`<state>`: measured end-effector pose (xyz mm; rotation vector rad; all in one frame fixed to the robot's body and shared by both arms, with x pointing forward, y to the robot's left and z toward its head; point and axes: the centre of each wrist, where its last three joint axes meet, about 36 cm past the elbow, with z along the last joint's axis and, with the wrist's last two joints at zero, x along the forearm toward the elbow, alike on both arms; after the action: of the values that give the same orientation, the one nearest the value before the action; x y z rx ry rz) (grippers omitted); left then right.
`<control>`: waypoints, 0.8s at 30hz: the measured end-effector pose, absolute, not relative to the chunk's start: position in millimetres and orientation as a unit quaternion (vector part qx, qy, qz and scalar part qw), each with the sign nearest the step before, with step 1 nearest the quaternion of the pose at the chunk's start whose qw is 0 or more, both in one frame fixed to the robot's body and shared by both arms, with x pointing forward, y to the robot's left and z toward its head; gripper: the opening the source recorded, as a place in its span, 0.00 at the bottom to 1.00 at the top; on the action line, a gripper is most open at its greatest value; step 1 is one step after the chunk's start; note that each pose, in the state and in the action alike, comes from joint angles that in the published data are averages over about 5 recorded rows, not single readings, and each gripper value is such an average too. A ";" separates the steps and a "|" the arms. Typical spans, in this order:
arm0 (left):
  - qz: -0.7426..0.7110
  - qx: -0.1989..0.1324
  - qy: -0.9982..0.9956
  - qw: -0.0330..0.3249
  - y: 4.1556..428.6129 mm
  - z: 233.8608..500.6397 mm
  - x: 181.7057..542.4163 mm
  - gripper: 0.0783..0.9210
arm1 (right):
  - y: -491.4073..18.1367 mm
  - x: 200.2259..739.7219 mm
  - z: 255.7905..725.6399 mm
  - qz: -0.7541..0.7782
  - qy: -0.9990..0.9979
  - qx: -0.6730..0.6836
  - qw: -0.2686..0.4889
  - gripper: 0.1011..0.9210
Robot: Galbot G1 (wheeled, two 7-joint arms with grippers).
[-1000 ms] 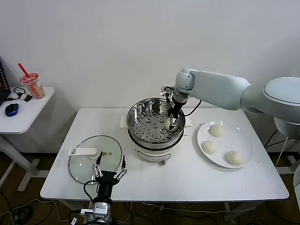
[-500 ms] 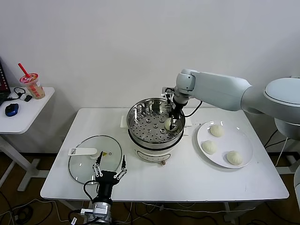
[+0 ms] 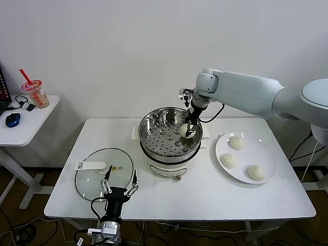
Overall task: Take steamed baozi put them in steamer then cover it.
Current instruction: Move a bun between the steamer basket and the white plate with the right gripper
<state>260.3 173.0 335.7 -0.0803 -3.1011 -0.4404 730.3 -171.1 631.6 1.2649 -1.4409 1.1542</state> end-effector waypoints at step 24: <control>-0.150 -0.030 -0.988 0.014 177.7 334.5 250.8 0.88 | -314.7 692.9 688.0 0.438 -0.637 0.458 0.439 0.68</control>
<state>250.8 177.7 334.5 -0.0943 -3.0779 -0.4672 692.9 -314.7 688.0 1.1378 -1.5840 1.0873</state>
